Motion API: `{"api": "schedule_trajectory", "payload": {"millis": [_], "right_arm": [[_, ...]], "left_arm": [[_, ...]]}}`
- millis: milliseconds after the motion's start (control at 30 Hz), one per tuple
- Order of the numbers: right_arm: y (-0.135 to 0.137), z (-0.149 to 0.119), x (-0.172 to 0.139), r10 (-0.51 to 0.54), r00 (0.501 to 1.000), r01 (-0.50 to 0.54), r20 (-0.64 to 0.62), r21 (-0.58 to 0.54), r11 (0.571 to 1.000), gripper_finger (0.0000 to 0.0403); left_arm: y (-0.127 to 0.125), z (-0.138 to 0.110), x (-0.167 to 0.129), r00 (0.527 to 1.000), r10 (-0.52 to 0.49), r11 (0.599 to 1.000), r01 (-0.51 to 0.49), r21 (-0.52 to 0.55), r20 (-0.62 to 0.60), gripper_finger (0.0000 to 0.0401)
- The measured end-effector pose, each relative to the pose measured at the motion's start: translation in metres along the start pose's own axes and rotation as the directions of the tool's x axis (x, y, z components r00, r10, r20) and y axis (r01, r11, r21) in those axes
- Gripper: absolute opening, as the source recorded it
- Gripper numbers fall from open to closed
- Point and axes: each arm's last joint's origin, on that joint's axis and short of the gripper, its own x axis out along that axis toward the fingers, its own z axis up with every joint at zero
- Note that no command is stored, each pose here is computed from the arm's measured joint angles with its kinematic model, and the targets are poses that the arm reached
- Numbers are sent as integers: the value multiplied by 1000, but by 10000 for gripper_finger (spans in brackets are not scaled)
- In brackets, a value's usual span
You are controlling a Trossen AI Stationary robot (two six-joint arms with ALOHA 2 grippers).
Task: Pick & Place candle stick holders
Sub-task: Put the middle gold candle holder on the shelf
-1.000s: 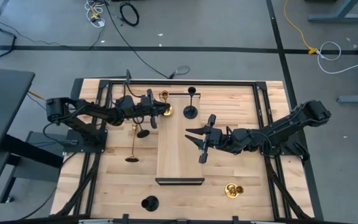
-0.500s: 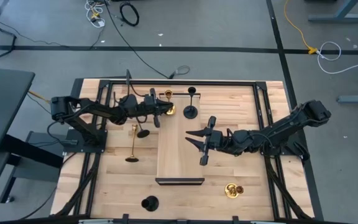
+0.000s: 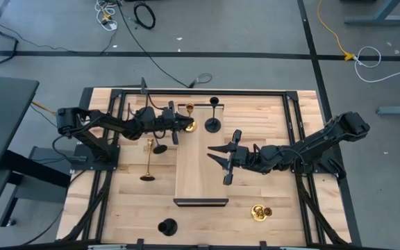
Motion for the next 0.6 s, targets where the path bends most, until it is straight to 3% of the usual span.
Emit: {"api": "schedule_trajectory", "payload": {"millis": [600], "right_arm": [[0,0,0,0,1000,0,0,0,1000,96]], "left_arm": [[0,-2,0,1000,10,1000,-10,-3,-17,43]]}}
